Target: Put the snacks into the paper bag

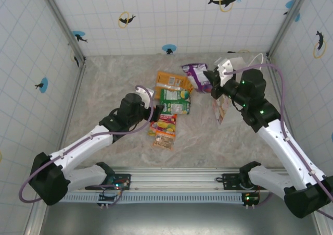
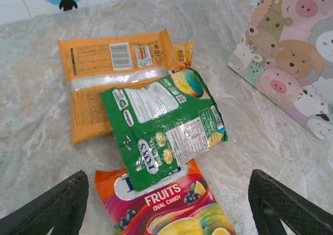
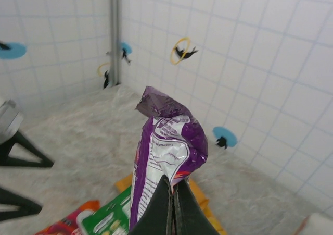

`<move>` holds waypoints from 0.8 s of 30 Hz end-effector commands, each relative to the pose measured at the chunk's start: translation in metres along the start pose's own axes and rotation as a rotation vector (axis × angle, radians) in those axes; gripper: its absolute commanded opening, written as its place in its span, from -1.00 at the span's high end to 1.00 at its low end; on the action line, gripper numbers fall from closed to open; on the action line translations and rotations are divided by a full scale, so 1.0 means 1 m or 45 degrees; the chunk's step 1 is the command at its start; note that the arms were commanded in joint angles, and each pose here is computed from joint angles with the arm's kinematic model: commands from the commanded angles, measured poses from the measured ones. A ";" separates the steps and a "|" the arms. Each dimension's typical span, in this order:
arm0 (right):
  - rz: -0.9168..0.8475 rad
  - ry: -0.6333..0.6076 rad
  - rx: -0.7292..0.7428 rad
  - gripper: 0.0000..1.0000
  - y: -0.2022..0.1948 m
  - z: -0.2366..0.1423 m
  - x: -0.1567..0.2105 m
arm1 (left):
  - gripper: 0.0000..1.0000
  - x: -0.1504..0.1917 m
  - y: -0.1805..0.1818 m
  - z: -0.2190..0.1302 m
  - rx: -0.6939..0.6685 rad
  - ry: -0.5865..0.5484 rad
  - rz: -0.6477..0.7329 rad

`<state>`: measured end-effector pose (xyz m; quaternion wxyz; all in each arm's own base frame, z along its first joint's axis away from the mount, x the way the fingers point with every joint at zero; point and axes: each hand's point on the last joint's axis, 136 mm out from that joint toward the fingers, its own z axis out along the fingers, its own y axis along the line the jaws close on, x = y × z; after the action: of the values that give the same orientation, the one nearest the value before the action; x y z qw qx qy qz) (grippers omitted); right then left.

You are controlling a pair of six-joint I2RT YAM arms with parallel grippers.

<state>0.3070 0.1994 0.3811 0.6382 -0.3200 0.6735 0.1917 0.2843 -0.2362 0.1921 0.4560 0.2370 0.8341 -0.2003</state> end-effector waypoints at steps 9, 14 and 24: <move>-0.080 -0.475 0.327 1.00 -0.078 -0.036 -0.135 | -0.62 -0.008 -0.006 0.007 0.036 -0.011 -0.039; -0.031 -0.512 0.525 1.00 -0.115 -0.057 -0.137 | -0.61 -0.007 -0.003 0.008 0.020 -0.007 -0.045; 0.117 -0.254 0.669 1.00 -0.145 -0.070 -0.058 | -0.60 0.002 0.000 0.014 -0.005 0.060 -0.053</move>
<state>0.3605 0.0641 0.4674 0.7526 -0.1033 0.6466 0.0702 0.2871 -0.2415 0.1715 0.4272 0.2332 0.8503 -0.2005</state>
